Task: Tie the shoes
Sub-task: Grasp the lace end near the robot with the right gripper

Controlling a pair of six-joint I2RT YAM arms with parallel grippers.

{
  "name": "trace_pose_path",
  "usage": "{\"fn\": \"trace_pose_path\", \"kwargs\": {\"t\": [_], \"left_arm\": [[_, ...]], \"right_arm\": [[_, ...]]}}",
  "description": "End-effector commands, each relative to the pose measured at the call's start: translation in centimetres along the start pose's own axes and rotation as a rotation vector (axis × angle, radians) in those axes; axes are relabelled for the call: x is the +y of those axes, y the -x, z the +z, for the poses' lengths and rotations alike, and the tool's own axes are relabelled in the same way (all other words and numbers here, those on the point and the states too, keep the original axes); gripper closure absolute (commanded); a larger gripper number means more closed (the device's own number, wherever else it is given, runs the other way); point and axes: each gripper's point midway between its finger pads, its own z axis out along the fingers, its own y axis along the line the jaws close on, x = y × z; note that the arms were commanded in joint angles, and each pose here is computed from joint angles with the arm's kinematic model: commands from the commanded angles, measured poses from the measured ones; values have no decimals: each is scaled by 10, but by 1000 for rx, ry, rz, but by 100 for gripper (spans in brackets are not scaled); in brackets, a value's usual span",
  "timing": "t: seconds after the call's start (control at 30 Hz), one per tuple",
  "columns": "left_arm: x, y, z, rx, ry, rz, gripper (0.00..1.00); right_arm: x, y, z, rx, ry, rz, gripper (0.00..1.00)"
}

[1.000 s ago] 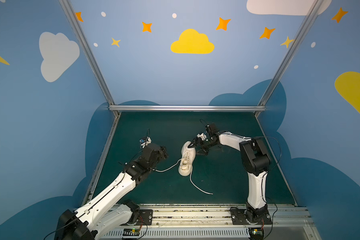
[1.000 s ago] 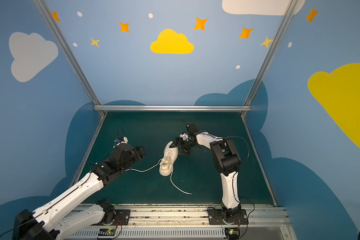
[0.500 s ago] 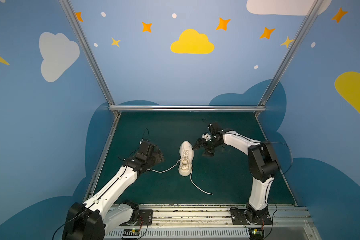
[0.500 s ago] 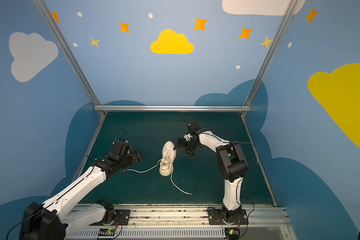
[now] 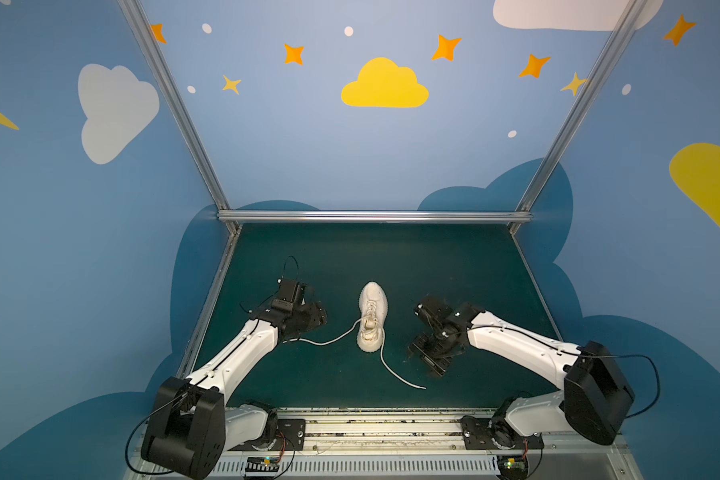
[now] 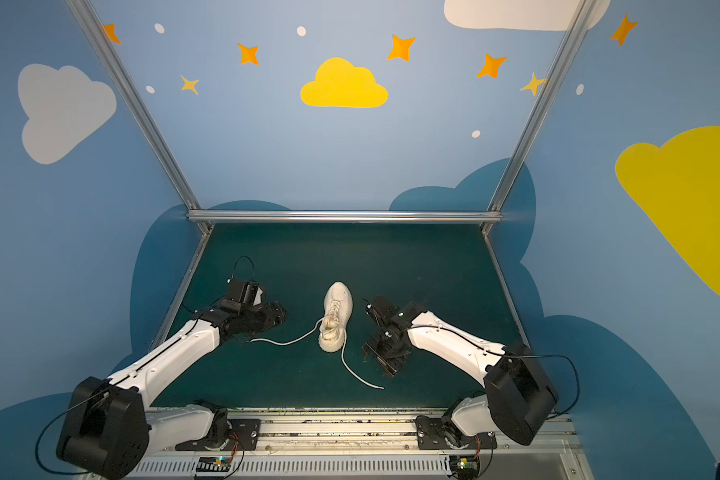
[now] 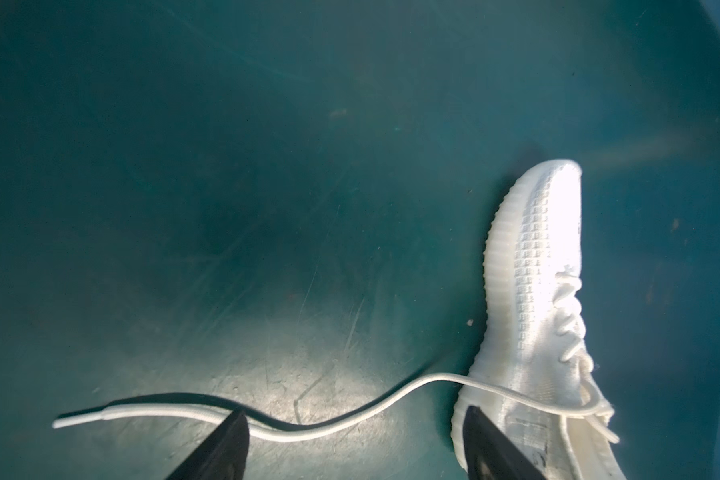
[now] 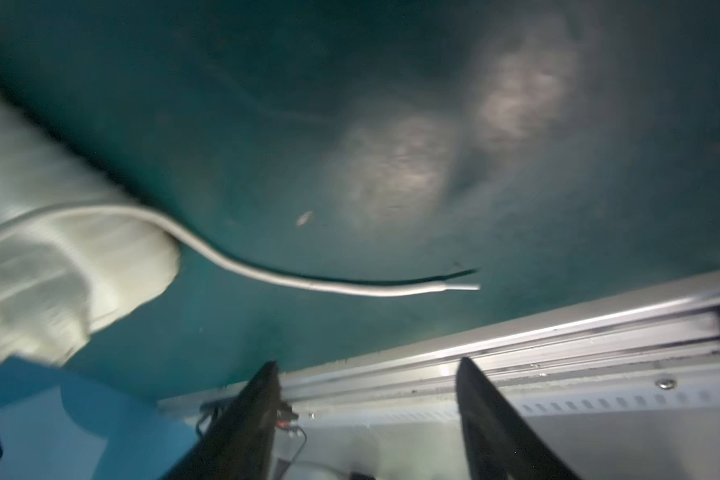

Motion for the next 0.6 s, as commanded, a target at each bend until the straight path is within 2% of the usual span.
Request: {"fn": "trace_pose_path", "kwargs": {"t": [0.0,0.17,0.37,0.57], "left_arm": [[-14,4,-2,17,-61,38,19],[-17,5,3,42,-78,67,20],[-17,-1,4,88,-84,87,19],[-15,-7,9,103,-94,85,20]], "right_arm": [[-12,7,0,-115,20,302,43],[-19,5,16,-141,33,389,48],[-19,-3,25,-156,-21,419,50],[-12,-7,39,-141,-21,455,49]]}}
